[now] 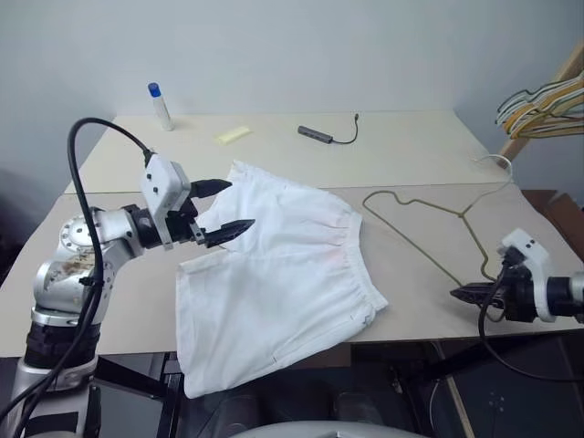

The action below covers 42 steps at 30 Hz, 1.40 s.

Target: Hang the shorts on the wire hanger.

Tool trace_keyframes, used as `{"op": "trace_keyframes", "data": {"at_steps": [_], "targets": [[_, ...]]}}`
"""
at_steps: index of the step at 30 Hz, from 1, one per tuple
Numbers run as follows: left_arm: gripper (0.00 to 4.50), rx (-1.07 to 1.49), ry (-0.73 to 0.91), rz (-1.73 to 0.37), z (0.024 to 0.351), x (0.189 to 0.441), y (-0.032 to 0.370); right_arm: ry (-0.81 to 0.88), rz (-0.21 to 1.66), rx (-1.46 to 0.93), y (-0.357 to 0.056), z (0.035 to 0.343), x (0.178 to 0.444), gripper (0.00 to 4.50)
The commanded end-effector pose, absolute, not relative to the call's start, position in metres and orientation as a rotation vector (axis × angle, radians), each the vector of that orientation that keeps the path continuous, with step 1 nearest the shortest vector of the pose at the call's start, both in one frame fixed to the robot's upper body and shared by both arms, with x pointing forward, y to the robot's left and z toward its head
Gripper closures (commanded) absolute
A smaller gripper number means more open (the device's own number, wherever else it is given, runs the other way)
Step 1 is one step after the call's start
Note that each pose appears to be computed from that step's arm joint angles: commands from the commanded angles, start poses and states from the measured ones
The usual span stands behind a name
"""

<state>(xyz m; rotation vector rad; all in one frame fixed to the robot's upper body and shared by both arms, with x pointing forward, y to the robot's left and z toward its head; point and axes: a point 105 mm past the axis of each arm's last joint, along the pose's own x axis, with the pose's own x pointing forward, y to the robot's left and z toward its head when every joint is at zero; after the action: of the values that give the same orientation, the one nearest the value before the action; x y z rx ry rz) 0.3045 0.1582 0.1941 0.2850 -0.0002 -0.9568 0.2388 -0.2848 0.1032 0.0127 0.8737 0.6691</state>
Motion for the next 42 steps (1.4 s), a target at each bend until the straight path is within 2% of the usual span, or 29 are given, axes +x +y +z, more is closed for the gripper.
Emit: {"op": "trace_keyframes", "data": {"at_steps": [1, 9, 16, 21, 24, 37, 42], "targets": [[0.04, 0.284, -0.016, -1.004, 0.203, 0.294, 0.154, 0.881, 0.676, 0.096, -0.286, 0.106, 0.236, 4.50], [0.04, 0.268, 0.047, -1.120, 0.196, 0.275, 0.146, 1.012, 0.732, 0.168, -0.281, 0.083, 0.220, 4.50], [0.04, 0.277, -0.024, -1.240, 0.205, 0.263, 0.139, 1.080, 0.766, 0.191, -0.280, 0.074, 0.216, 4.50], [0.04, 0.270, -0.054, -1.229, 0.205, 0.265, 0.139, 1.052, 0.692, 0.223, -0.291, 0.076, 0.227, 4.50], [0.04, 0.263, -0.060, -1.236, 0.204, 0.263, 0.140, 1.061, 0.696, 0.219, -0.292, 0.077, 0.225, 4.50], [0.04, 0.248, -0.049, -1.407, 0.202, 0.251, 0.143, 1.137, 0.859, 0.196, -0.271, 0.080, 0.213, 4.50], [0.04, 0.262, -0.073, -1.385, 0.204, 0.256, 0.143, 1.136, 0.783, 0.210, -0.285, 0.080, 0.220, 4.50]]}}
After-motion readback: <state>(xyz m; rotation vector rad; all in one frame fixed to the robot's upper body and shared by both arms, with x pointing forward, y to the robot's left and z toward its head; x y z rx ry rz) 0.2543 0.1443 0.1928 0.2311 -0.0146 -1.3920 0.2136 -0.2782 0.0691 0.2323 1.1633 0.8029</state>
